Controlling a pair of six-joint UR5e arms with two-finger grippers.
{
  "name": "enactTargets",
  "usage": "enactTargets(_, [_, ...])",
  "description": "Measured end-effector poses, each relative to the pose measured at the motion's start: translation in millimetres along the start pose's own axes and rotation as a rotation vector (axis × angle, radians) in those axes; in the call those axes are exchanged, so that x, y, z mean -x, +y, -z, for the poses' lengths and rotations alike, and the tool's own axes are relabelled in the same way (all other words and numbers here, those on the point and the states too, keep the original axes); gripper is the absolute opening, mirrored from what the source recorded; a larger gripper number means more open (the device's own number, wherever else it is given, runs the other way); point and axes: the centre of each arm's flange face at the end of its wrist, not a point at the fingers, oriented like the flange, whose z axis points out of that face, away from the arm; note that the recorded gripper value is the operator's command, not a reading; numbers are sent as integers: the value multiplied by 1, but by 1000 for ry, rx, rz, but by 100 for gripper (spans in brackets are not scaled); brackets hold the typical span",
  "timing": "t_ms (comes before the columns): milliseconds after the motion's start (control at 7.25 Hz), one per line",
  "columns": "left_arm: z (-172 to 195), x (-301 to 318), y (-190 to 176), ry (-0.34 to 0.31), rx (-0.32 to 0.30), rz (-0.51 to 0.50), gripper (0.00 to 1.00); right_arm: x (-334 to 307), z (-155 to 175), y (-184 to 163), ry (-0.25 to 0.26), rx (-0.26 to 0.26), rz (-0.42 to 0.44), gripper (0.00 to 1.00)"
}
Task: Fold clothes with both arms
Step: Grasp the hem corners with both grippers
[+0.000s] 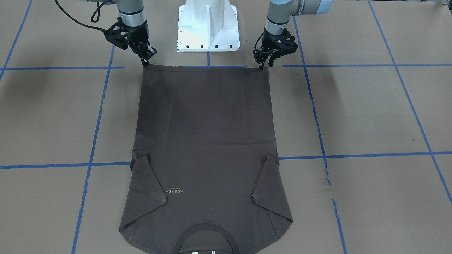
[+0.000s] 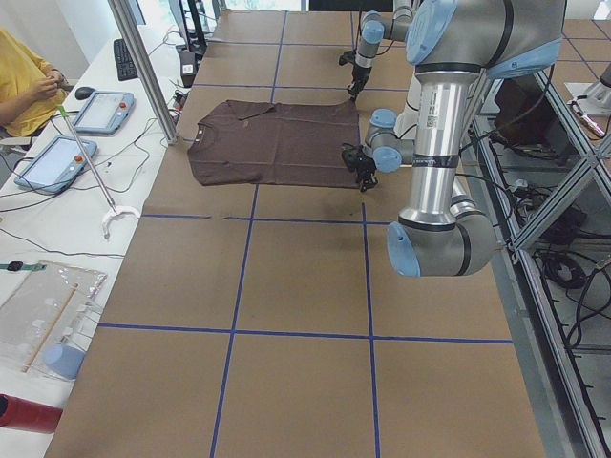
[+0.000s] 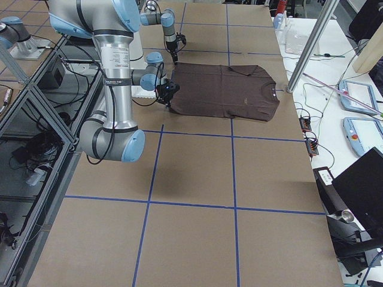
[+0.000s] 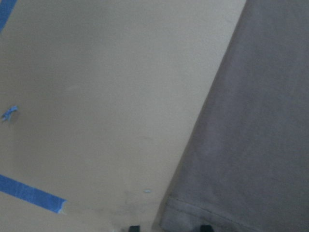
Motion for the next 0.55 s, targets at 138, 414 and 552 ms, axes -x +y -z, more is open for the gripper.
enactTargets(138, [0,0,0,-1,1,-3,13,0,0,0,0,-2,0,0])
enactTargets(414, [1,-4,1,6,2,-3,0,-1,-1,-1,1,-5,0,0])
enactTargets(552, [3,-5,0,10,3,-3,0,-1,-1,-2,1,-6,0,0])
